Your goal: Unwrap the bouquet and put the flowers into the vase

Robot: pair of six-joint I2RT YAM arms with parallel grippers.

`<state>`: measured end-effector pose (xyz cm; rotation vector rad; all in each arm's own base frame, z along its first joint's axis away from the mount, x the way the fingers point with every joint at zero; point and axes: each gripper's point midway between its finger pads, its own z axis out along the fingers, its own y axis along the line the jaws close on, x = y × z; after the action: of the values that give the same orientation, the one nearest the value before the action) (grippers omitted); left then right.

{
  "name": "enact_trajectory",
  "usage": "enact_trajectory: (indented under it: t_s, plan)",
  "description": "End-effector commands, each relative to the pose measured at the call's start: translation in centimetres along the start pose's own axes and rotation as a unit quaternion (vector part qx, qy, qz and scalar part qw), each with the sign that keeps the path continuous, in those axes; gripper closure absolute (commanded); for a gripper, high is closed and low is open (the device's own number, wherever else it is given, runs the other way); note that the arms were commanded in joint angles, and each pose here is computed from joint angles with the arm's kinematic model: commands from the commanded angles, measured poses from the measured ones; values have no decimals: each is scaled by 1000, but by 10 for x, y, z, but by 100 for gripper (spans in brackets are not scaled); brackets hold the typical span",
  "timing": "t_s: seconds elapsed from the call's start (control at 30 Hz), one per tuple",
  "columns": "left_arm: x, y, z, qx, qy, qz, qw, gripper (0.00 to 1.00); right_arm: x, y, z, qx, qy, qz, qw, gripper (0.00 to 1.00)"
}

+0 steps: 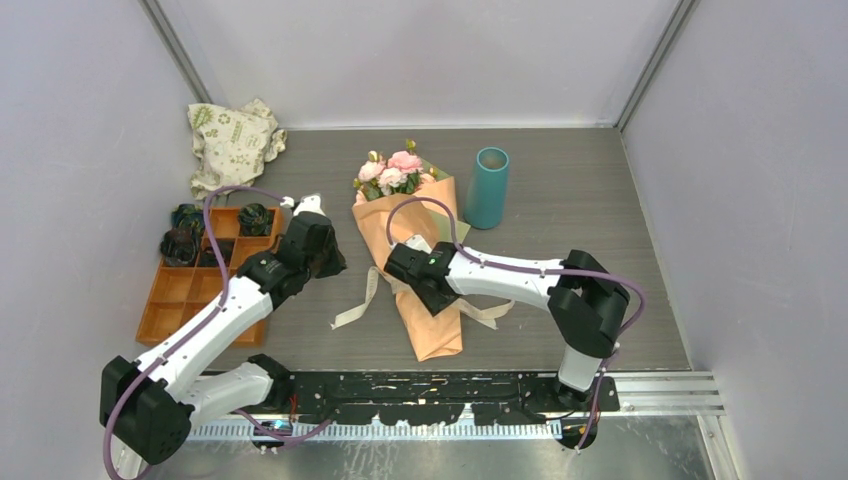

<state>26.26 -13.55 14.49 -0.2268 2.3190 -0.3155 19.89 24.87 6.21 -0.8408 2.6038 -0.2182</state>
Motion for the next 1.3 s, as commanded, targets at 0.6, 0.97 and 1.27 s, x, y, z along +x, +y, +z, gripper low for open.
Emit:
enact_trajectory:
  t_s: [0.6, 0.97, 1.27]
  plan:
    - [-8, -1, -6, 6, -19, -10, 1000, 100, -9, 8, 33, -99, 11, 83, 992, 79]
    - [-9, -4, -7, 12, -18, -13, 1000, 100, -46, -54, -48, -23, -107, 178, 978, 99]
    - [-12, -25, -9, 61, -9, 0, 998, 99, -54, -148, -117, 66, -218, 321, 919, 99]
